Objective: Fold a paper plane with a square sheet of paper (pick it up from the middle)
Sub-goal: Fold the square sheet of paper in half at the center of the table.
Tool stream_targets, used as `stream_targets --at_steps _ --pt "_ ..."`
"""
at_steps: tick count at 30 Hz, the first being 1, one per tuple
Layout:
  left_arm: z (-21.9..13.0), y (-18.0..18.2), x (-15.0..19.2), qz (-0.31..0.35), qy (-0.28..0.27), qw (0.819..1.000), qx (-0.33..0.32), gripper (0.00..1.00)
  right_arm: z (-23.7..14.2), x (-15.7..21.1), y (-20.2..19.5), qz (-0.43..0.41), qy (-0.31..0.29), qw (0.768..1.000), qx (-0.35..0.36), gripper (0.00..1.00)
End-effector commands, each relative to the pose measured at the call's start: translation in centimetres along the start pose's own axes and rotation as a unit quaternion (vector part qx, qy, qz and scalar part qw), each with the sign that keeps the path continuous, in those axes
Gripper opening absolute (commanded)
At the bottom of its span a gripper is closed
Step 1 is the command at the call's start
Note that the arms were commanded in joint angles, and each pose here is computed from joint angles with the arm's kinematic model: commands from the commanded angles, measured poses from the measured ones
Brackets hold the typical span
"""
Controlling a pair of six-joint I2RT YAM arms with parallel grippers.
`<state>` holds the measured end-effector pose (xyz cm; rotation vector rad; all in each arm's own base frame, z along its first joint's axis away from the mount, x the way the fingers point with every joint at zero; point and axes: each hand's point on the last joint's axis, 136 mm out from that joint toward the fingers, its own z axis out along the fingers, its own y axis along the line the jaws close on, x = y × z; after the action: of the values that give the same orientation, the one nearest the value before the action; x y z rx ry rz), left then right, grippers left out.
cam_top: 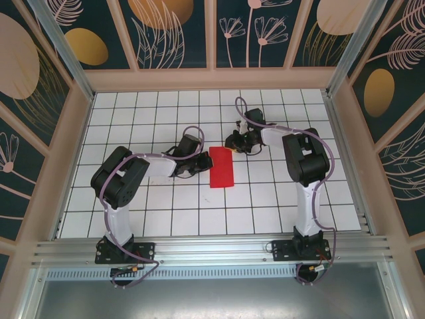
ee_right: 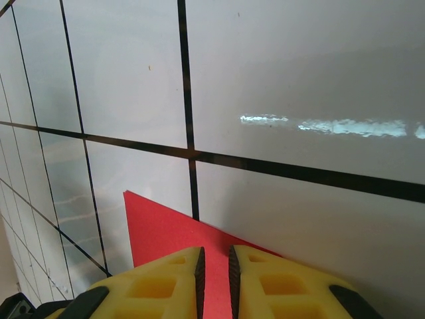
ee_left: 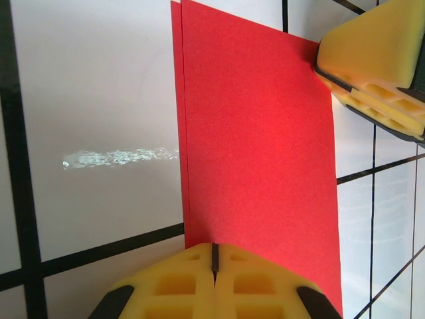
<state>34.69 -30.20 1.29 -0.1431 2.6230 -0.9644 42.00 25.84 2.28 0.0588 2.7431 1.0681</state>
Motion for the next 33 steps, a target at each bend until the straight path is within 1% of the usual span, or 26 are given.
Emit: stream_targets --at_steps 1,4,7,11,17,20,24,29,31,33 --pt "1.0 6.7 4.9 -0.022 0.069 0.992 -0.106 0.0 -0.1 0.7 -1.9 0.025 0.001 0.999 0.032 0.21" --pt "1.0 6.6 4.8 -0.023 0.069 0.992 -0.105 0.0 -1.6 0.5 0.0 0.007 -0.012 1.0 0.017 0.21" --pt "1.0 6.7 4.9 -0.023 0.07 0.992 -0.105 0.0 -2.2 1.1 1.6 -0.007 -0.008 1.0 -0.007 0.21" --pt "1.1 6.7 4.9 -0.023 0.071 0.992 -0.104 0.0 -1.9 1.1 1.2 -0.005 -0.009 1.0 -0.004 0.21" --pt "1.1 6.7 5.0 -0.022 0.072 0.992 -0.104 0.0 -2.0 -0.9 2.0 -0.005 -0.024 1.0 -0.019 0.21" --pt "1.1 6.7 4.9 -0.021 0.072 0.992 -0.104 0.0 -1.3 -1.0 1.3 0.004 -0.021 1.0 -0.014 0.21" --pt "1.0 6.8 5.0 -0.021 0.072 0.992 -0.106 0.0 -0.1 -0.1 -0.4 0.021 -0.006 1.0 0.007 0.21" --pt "1.0 6.8 5.0 -0.021 0.072 0.992 -0.105 0.0 0.5 0.9 -2.2 0.037 0.002 0.999 0.021 0.21" --pt "1.0 6.7 5.0 -0.021 0.071 0.992 -0.105 0.0 0.4 0.8 -1.9 0.037 0.003 0.999 0.015 0.21" --pt "1.0 6.7 4.9 -0.02 0.071 0.992 -0.105 0.0 -0.3 0.4 -0.9 0.031 -0.003 1.0 0.004 0.21"
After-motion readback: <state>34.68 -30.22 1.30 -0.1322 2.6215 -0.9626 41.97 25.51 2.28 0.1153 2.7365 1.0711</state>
